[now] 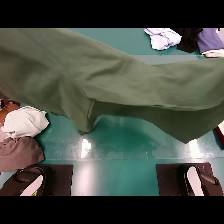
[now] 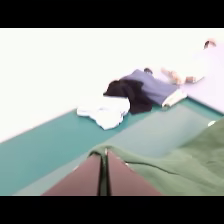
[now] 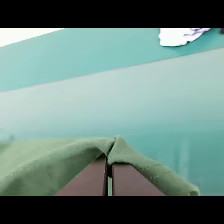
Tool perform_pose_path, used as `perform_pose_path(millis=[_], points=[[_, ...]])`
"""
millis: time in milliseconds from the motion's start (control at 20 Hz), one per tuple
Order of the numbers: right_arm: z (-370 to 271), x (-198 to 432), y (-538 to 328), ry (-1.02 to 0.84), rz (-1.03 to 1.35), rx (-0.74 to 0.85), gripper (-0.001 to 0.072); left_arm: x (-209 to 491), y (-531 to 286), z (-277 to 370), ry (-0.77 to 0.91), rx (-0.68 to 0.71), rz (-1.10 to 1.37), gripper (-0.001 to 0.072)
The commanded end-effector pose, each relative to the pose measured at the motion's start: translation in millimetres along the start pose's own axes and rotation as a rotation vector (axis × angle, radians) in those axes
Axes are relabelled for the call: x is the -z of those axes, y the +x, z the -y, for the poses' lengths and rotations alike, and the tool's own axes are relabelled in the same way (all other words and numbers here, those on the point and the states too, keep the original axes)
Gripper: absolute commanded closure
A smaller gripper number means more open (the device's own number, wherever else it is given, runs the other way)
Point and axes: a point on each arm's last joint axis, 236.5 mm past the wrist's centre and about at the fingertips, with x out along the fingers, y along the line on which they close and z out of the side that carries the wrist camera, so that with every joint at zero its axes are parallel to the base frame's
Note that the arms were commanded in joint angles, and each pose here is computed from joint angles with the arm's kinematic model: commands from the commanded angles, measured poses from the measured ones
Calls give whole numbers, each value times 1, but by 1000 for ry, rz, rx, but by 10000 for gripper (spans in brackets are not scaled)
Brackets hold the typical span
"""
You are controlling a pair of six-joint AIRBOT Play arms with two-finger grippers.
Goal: Fold the shirts.
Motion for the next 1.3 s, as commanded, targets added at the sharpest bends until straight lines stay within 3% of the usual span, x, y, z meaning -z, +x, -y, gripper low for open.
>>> perform_pose_path(millis=[0, 150, 350, 550, 800, 1000, 1050, 1100, 1150, 1200, 1250], points=[[7, -15, -2, 0, -67, 33, 694, -2, -8, -2, 1, -28, 0, 675], [28, -17, 24, 61, -196, 30, 694, 53, 30, -48, -40, -123, -168, 675], [47, 6, 94, 116, -445, -46, 694, 164, 113, -90, -183, -102, -454, 675], [68, 41, 179, 14, -617, 58, 694, 280, 190, -127, -308, -76, -678, 675], [73, 85, 278, -96, -718, 126, 693, 398, 234, -145, -431, -53, -893, 674], [87, 105, 333, -76, -724, 129, 691, 439, 249, -154, -512, -90, -933, 673], [91, 108, 343, -72, -718, 133, 692, 440, 252, -156, -514, -98, -925, 545], [94, 108, 350, -67, -709, 135, 689, 439, 254, -158, -514, -104, -913, 260], [100, 107, 352, -58, -703, 143, 597, 437, 254, -160, -515, -109, -910, 111], [104, 106, 352, -52, -702, 150, 353, 438, 249, -161, -520, -110, -924, 112], [111, 105, 348, -41, -708, 160, 241, 441, 239, -165, -533, -114, -953, 112]])
